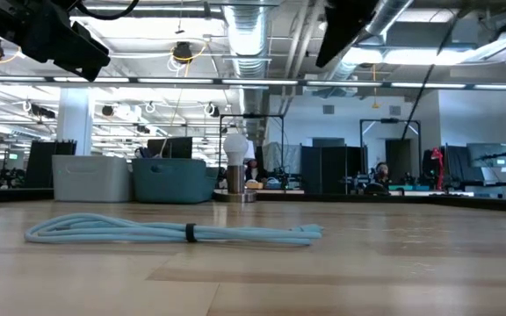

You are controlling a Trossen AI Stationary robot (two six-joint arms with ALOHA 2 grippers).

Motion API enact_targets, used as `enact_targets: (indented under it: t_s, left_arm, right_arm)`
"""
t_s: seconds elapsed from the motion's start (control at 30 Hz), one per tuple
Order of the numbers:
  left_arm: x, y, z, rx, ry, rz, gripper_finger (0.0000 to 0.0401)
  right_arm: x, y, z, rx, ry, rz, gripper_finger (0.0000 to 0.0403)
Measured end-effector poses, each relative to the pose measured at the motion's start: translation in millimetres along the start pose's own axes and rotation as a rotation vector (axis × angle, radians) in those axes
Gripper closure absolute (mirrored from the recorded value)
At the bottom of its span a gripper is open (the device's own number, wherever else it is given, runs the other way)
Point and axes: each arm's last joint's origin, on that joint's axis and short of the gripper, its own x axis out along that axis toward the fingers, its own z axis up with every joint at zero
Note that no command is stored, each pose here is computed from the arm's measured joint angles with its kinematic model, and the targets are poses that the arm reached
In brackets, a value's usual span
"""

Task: Pick & Place USB Port
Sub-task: Put the light blue charger cable into the gray bin

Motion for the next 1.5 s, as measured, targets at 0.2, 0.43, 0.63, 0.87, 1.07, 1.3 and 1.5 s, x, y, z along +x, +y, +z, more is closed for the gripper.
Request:
enact_targets:
  t_s: [0.2, 0.43, 0.63, 0.87, 1.07, 1.3, 1.5]
  left_arm:
    - [0.0, 0.0, 0.0, 0.004, 0.000, 0.000, 0.0392]
    - [1.2, -0.2, -0.4, 0.012, 0.007, 0.000, 0.0392]
    - [2.3, -0.6, 7.5, -0.003, -0.071, -0.001, 0.0392]
    - [3.4, -0.6, 24.2, -0.045, -0.236, 0.003, 0.0392]
    - [27.4, -2.7, 12.5, -0.049, -0.095, 0.097, 0.0392]
    - [68.5, -10.3, 3.7, -0.039, 0.104, 0.139, 0.0392]
    - [93.0, -13.6, 10.3, -0.030, 0.169, 0.151, 0.0383]
  right_arm:
    - [-5.9, -11.8, -56.5, 0.135, -0.230, 0.044, 0.0401]
    - [0.3, -12.7, -115.1, 0.214, -0.441, 0.092, 0.0400]
    - [7.9, -7.6, -147.2, 0.257, -0.603, 0.137, 0.0398]
    - [27.6, 3.4, -174.7, 0.211, -0.771, 0.141, 0.0400]
    - [40.9, 6.5, -190.4, 0.238, -0.913, 0.126, 0.0400]
    - [52.7, 5.0, -200.1, 0.301, -0.879, 0.124, 0.0400]
    - [55.9, 3.0, -201.5, 0.325, -0.858, 0.116, 0.0400]
